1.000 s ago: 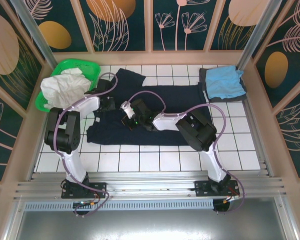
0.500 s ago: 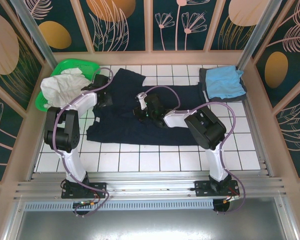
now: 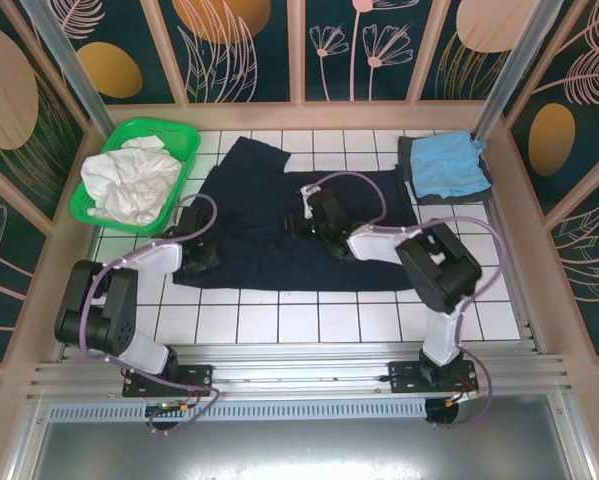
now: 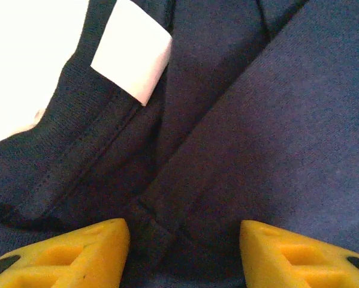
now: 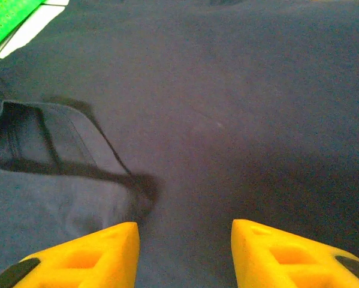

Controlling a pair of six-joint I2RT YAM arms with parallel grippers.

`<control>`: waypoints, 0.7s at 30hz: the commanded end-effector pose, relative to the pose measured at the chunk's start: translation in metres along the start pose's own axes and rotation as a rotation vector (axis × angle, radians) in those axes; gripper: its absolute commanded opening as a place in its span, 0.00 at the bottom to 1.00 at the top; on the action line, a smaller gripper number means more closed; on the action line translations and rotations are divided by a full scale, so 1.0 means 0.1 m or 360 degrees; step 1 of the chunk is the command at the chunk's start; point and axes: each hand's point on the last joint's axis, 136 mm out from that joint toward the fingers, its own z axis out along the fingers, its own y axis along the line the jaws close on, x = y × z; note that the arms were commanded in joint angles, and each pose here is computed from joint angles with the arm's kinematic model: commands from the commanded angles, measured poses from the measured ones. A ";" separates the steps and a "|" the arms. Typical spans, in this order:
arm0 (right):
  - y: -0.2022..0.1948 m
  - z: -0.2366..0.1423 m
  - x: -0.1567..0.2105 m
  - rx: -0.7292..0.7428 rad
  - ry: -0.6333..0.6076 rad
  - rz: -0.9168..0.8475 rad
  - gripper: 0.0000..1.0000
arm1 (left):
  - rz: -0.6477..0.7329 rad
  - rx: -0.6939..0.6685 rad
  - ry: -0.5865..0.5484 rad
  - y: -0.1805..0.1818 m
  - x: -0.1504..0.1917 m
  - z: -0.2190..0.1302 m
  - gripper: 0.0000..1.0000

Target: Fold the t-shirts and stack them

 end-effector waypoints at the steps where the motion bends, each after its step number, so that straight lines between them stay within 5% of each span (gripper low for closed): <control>1: -0.09 -0.29 0.29 0.0090 0.0020 0.0089 0.45 | -0.0143 -0.0051 0.0015 0.15 0.17 0.02 0.53; 7: -0.42 -0.65 1.08 0.0249 0.0221 0.0343 0.45 | -0.0232 -0.0206 0.0020 0.37 0.26 0.04 0.51; 15: -0.93 -0.99 1.57 0.0548 0.0373 0.0627 0.46 | -0.0304 -0.0405 -0.0124 0.60 -0.03 -0.15 0.51; 21: -0.89 -1.00 1.41 0.0525 0.0336 0.0606 0.46 | 0.0010 -0.0039 -0.0273 -0.45 -0.46 -0.34 0.59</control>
